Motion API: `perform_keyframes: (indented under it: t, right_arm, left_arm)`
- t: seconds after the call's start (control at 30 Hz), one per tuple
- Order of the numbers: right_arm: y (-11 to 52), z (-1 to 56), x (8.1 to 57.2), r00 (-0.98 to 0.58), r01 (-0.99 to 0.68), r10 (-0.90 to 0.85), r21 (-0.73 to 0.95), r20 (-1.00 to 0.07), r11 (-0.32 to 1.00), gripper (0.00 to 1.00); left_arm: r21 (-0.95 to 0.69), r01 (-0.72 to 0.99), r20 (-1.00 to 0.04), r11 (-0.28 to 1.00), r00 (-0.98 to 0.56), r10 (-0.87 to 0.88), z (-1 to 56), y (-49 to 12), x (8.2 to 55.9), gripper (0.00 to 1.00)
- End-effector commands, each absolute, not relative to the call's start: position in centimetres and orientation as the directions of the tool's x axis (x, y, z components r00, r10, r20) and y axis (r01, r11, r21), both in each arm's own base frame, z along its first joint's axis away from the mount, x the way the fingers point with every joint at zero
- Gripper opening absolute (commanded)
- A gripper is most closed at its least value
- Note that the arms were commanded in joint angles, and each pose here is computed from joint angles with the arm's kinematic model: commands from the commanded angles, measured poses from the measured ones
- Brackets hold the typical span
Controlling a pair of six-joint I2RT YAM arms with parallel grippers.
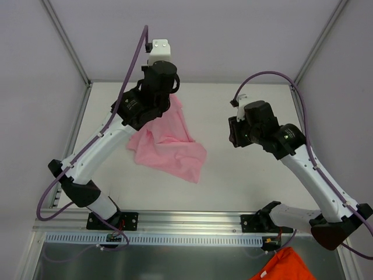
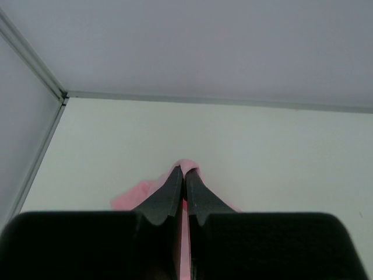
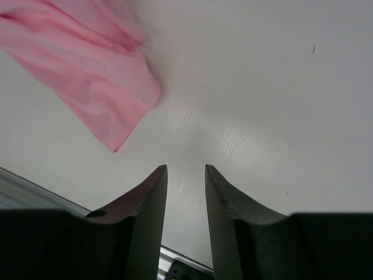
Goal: Fold and stack the t-shirts
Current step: Flatten out the tshirt
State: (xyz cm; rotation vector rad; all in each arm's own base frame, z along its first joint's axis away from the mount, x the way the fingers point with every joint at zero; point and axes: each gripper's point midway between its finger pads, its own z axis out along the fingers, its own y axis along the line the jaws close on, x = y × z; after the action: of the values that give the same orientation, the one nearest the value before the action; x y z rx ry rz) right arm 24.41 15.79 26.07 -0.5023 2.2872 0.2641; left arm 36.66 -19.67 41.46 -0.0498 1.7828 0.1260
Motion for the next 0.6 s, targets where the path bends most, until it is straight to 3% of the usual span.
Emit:
perform_keyframes:
  t: [0.0,0.3,0.57]
  right_arm:
    - [16.7,27.3,23.7,-0.610,-0.455,-0.218,0.112,-0.762,0.883,0.37]
    - [17.6,24.7,23.2,-0.649,-0.490,-0.258,0.134,-0.716,0.861,0.41]
    - [19.8,23.6,24.1,-0.686,-0.508,-0.271,0.178,-0.676,0.843,0.41]
  left_arm:
    - [-0.005,-0.142,-0.997,0.990,-0.074,-0.016,47.5,-18.2,36.9,0.00]
    - [-0.088,-0.089,-0.996,0.992,0.016,-0.087,52.4,-17.2,35.1,0.00]
    - [-0.163,0.027,-0.983,0.986,-0.086,-0.160,49.1,-18.6,33.6,0.00]
